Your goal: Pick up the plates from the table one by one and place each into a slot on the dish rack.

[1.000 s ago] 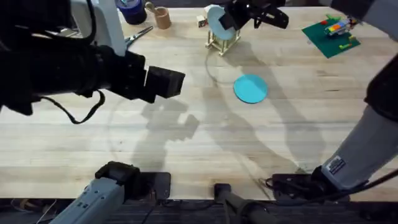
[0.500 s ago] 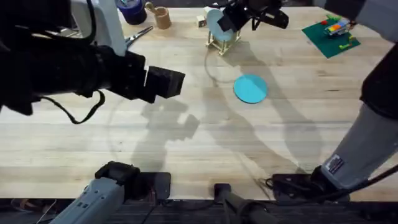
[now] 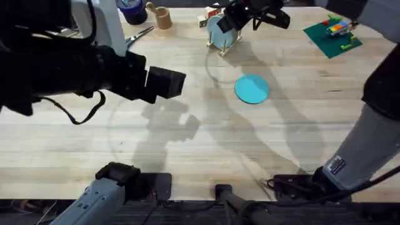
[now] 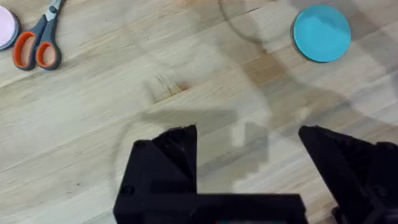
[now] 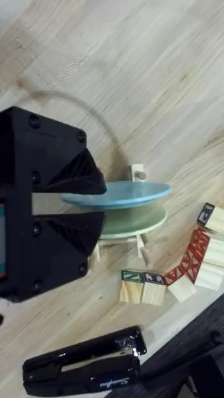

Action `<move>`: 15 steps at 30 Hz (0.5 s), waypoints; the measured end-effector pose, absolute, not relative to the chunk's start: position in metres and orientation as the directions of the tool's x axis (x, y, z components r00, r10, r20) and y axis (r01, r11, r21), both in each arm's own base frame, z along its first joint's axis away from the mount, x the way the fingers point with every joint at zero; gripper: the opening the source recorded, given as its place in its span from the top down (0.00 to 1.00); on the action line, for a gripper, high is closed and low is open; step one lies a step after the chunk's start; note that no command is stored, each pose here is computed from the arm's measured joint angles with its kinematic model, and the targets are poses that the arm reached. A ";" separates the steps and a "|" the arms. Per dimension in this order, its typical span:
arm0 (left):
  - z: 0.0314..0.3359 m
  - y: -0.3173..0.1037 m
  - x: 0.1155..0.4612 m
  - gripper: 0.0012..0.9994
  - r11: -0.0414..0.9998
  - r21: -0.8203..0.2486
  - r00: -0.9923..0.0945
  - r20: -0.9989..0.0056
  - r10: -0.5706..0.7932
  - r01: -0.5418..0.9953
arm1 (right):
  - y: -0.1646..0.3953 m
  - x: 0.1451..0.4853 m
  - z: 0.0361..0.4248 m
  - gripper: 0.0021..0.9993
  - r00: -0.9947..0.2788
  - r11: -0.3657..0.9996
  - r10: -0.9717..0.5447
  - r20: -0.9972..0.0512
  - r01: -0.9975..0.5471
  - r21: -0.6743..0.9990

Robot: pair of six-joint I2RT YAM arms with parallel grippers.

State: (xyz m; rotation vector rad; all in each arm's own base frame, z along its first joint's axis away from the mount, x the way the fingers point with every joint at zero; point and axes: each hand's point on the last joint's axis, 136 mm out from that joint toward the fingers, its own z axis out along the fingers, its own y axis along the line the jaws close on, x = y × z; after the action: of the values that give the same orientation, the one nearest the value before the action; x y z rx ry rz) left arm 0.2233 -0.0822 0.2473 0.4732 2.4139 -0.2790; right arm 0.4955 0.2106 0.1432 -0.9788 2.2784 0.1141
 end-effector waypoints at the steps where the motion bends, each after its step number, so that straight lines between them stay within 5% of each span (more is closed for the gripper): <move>1: 0.247 -0.082 0.223 0.00 0.912 -0.078 -0.721 -0.641 0.264 0.403 | 0.211 0.495 0.143 0.81 -0.512 0.718 -0.620 -0.594 -0.676 -0.166; 15: 0.247 -0.082 0.223 0.00 0.912 -0.078 -0.721 -0.641 0.264 0.403 | 0.212 0.471 0.163 0.77 -0.584 0.738 -0.604 -0.543 -0.667 -0.103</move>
State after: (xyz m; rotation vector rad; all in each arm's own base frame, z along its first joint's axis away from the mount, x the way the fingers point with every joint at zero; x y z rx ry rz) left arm 0.2233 -0.0822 0.2473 0.4735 2.4136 -0.2790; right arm 0.4708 0.2117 0.1633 -0.9583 2.3775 0.1495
